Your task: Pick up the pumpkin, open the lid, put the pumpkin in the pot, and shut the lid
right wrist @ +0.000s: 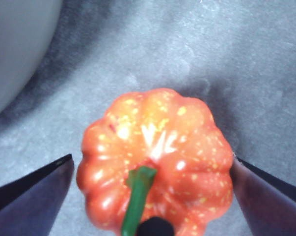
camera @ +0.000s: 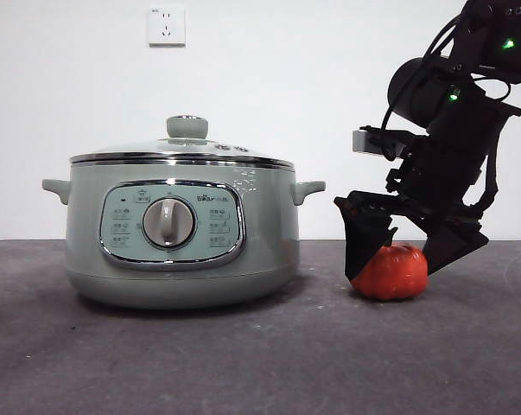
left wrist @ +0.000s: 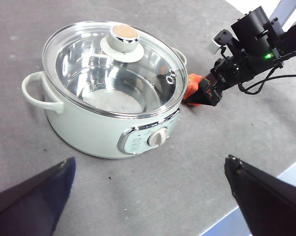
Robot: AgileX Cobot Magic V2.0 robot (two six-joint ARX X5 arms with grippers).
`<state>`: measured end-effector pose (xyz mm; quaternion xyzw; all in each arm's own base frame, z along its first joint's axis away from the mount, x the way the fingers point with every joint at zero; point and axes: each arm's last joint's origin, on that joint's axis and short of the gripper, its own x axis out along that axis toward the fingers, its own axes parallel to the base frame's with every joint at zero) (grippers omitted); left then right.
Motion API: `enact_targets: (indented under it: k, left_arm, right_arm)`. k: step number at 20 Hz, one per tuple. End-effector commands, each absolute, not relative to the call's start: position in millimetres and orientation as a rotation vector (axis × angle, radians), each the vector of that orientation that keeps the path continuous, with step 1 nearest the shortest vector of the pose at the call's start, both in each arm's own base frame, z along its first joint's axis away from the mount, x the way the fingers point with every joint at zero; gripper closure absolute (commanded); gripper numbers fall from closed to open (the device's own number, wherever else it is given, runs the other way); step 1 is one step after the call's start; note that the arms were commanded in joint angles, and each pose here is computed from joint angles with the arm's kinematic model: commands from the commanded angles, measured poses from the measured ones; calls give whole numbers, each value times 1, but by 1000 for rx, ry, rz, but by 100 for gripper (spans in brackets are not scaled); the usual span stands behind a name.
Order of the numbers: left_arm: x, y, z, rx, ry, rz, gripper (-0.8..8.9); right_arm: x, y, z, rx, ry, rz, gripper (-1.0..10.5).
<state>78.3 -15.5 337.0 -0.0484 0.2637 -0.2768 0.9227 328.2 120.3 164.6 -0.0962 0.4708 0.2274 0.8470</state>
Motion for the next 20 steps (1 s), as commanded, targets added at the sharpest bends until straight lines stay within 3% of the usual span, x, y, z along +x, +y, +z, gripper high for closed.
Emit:
enact_targets:
  k: [1, 4, 11, 16, 20]
  left_arm:
    - [79, -15, 337, -85, 541, -538, 59]
    - [80, -13, 336, -58, 547, -453, 59]
    - [109, -15, 339, -83, 533, -507, 60]
    - [164, -31, 345, -49, 521, -581, 60]
    - [216, -55, 347, -11, 506, -631, 60]
  right_arm:
    - [329, 121, 163, -180, 1000, 465, 954]
    - [328, 120, 168, -167, 988, 458, 956]
    - [296, 109, 238, -145, 873, 459, 957]
    - [249, 93, 299, -117, 731, 460, 957]
    - [215, 81, 327, -104, 661, 468, 957]
